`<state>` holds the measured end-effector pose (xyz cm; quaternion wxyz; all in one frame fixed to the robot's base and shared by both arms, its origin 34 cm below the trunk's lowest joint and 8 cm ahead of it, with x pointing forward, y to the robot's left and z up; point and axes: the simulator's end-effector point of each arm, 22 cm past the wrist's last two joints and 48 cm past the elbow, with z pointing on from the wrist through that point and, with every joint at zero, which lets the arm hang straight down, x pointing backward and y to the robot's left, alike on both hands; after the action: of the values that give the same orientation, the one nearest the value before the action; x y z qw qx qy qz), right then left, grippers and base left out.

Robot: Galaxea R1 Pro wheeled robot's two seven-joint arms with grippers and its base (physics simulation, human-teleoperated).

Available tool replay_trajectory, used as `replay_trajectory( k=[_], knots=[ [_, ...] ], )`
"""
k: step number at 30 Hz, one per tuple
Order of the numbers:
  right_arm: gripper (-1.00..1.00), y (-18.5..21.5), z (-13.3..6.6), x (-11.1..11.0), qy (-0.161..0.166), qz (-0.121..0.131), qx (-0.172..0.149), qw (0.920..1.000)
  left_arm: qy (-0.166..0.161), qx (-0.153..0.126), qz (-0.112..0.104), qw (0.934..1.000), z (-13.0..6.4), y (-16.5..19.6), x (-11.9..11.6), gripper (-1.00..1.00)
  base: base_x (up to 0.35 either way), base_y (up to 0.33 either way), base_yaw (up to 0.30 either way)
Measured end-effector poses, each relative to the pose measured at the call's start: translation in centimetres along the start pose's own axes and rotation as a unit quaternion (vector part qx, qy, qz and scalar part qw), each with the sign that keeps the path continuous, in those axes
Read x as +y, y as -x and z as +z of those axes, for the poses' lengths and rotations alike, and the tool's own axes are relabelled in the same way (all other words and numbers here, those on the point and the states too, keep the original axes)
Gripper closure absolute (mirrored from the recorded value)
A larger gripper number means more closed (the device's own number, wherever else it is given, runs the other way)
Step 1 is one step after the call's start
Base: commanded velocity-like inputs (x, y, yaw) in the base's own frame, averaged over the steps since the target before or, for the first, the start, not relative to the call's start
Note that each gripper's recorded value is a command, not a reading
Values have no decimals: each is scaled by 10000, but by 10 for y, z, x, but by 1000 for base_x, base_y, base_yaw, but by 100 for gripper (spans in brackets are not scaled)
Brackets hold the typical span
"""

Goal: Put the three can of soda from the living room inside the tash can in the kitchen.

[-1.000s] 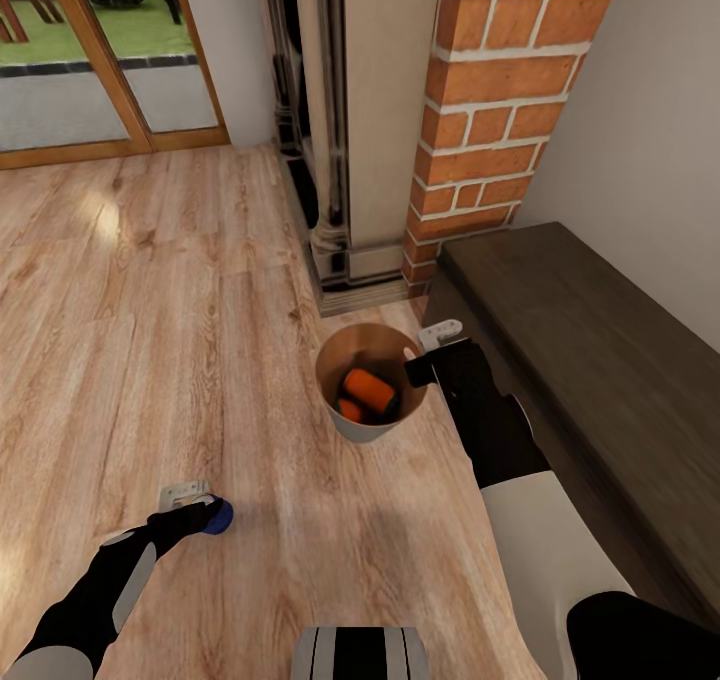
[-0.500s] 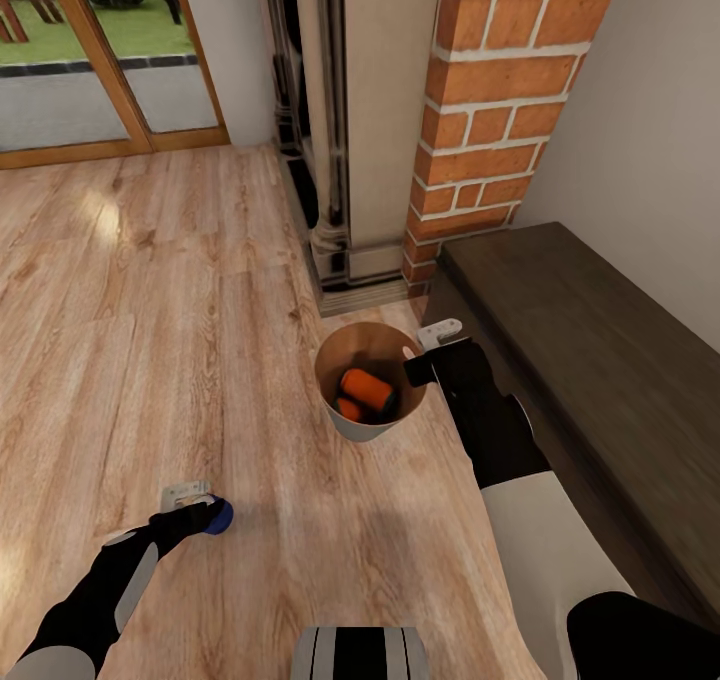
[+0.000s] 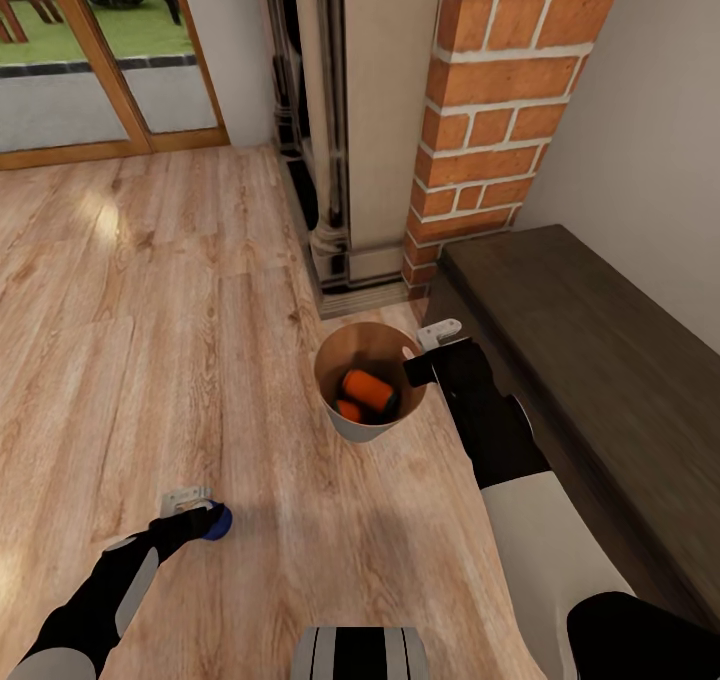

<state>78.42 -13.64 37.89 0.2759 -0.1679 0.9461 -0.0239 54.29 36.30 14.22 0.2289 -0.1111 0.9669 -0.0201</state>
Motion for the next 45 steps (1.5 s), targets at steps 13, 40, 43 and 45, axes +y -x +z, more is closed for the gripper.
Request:
replay_trajectory(
  k=[13, 40, 43, 45],
  knots=[
    [100, -9, 9, 2, 12, -6, 88, 10000, 18, 86, 2, 10000, 5, -9, 2, -100, 1, 0, 0],
    [100, -11, 14, 3, 29, -6, 100, 9999, 35, 149, 6, 9999, 8, -15, 3, -100, 0, 0, 0],
    [100, -15, 18, 4, 25, -14, 135, 9999, 44, 190, 6, 9998, 10, -20, 4, -100, 0, 0, 0],
    [100, -15, 18, 4, 24, -16, 137, 9999, 43, 190, 5, 9998, 10, -20, 4, -100, 0, 0, 0]
  ],
)
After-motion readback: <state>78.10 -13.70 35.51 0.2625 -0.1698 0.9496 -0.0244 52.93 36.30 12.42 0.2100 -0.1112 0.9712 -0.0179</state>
